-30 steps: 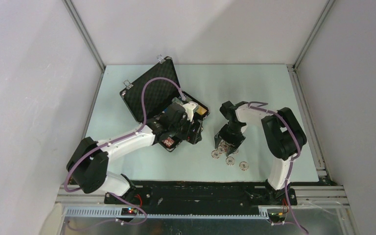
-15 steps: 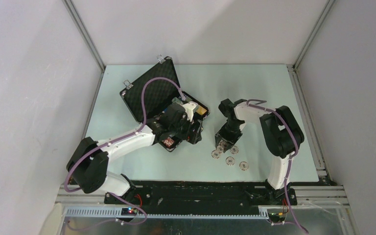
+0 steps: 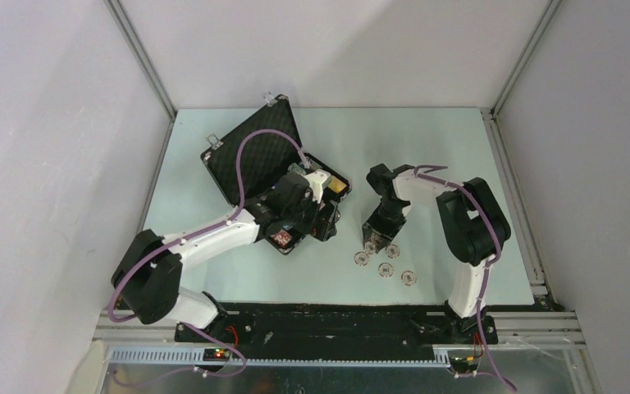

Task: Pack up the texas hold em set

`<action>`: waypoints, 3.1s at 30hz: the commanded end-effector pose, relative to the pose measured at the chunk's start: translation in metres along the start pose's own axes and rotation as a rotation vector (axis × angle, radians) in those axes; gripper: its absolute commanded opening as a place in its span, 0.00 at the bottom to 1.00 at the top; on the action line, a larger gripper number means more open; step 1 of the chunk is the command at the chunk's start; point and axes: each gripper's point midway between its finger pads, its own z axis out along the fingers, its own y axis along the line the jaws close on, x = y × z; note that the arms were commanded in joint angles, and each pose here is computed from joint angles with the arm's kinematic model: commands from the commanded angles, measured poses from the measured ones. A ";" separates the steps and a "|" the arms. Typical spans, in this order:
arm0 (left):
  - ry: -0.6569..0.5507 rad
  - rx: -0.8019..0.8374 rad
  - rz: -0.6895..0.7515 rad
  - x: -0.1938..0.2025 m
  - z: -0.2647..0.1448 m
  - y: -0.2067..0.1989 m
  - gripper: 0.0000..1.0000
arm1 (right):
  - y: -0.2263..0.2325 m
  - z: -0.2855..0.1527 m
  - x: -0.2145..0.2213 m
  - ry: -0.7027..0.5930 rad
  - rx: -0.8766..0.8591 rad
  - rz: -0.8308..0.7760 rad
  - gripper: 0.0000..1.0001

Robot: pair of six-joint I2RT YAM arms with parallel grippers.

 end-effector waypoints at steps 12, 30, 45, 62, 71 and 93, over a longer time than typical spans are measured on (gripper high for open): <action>-0.156 0.265 -0.105 -0.037 -0.019 -0.053 0.99 | 0.025 -0.076 0.019 0.027 -0.236 0.017 0.23; -0.235 0.507 -0.297 -0.070 -0.030 -0.092 0.86 | 0.061 -0.154 0.044 0.172 -0.563 0.085 0.23; -0.231 0.545 -0.389 -0.081 -0.023 -0.087 0.73 | 0.070 -0.182 0.044 0.170 -0.663 0.127 0.23; -0.255 0.589 -0.438 -0.100 -0.020 -0.089 0.56 | 0.077 -0.190 0.058 0.188 -0.695 0.119 0.23; -0.318 0.607 -0.468 -0.113 -0.028 -0.084 0.50 | 0.074 -0.187 0.060 0.194 -0.695 0.124 0.23; -0.205 0.371 -0.312 -0.088 -0.015 -0.055 0.00 | 0.049 -0.202 0.018 0.028 -0.742 0.115 0.97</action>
